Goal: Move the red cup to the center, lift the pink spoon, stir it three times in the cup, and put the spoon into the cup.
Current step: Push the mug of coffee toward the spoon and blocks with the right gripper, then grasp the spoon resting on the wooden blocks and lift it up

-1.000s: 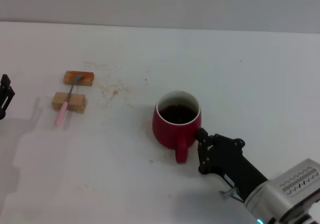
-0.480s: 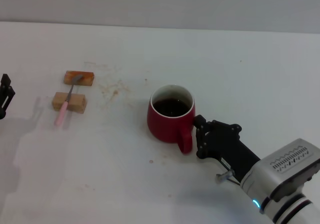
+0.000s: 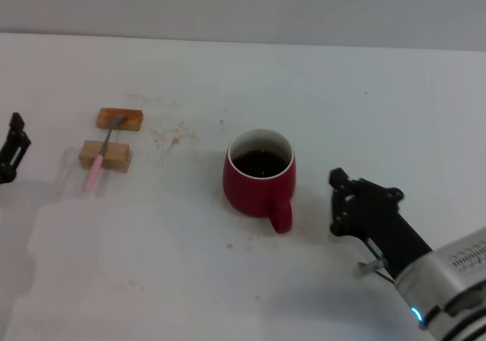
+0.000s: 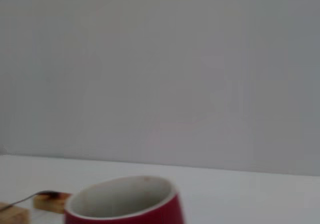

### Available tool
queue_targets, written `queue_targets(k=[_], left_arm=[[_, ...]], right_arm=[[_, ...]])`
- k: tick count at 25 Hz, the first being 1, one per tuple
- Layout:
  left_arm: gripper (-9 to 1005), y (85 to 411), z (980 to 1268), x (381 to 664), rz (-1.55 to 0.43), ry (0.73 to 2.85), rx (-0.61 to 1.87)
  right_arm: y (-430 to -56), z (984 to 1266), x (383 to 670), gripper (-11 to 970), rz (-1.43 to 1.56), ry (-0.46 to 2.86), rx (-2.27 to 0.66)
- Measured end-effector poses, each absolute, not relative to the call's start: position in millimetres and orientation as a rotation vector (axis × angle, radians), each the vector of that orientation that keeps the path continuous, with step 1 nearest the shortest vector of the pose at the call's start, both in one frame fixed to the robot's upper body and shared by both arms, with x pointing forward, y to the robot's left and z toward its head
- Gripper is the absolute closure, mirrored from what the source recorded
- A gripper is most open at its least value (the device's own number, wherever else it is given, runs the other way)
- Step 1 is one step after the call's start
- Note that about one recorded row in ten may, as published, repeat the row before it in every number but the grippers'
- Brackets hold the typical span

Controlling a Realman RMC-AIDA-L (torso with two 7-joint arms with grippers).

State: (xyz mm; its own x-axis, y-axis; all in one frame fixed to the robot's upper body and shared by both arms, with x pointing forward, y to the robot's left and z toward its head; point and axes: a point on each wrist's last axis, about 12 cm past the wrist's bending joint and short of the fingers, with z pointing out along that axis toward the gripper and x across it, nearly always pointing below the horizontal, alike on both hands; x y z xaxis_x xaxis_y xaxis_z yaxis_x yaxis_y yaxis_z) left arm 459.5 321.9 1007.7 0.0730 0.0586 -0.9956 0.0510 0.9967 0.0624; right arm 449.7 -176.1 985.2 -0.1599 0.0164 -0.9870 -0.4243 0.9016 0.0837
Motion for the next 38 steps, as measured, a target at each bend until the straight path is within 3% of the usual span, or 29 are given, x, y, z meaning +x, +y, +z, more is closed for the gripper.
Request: queue_targets(k=[14, 38], left_arm=[[167, 286.3, 995.3, 435.2, -0.207, 1.552, 0.175], [170, 280.1, 979.3, 456.3, -0.196, 1.72, 0.249]], right_arm=[[-196.5, 979.1, 433.5, 960, 0.331, 1.706, -0.223], [-199.0, 983.6, 430.9, 960, 0.321, 1.66, -0.21]])
